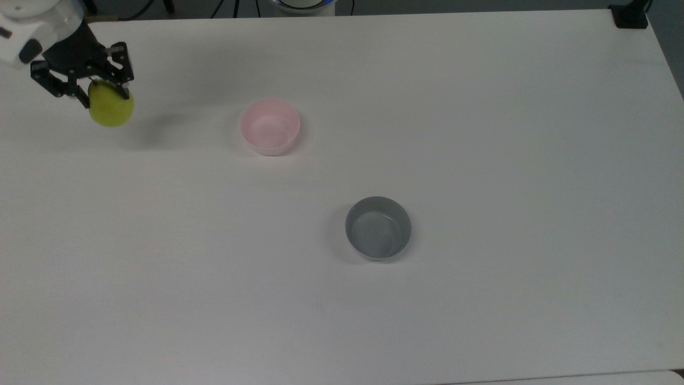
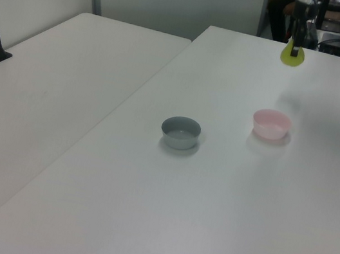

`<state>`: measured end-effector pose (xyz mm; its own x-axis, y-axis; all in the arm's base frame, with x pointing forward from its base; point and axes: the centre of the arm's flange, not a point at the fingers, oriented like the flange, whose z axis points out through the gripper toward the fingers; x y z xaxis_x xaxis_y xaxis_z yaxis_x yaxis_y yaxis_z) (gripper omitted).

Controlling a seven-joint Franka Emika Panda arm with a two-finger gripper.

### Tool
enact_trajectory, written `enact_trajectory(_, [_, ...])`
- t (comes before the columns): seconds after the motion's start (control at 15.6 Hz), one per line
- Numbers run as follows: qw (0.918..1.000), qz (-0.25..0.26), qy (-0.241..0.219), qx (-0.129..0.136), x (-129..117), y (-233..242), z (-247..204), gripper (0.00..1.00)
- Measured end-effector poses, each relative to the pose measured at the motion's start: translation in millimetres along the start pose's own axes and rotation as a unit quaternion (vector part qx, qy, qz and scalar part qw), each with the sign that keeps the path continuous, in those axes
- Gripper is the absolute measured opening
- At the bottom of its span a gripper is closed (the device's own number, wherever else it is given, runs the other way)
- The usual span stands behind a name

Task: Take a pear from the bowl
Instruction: 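Lift the pear up out of the pink bowl, then carry the pear beside the pink bowl, lower it, and release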

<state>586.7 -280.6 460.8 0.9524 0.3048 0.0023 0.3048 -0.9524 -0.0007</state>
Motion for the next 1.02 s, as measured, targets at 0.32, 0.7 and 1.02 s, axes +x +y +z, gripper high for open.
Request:
enact_trajectory(0.32, [0.9998,-0.017,-0.005,-0.002,-2.2,29.2,61.1,0.63])
enact_trajectory(0.7, [0.9999,-0.015,-0.008,-0.004,-2.2,37.2,98.5,0.63])
enact_trajectory(1.02, [0.9999,-0.003,-0.014,0.002,-5.8,34.4,108.8,0.63])
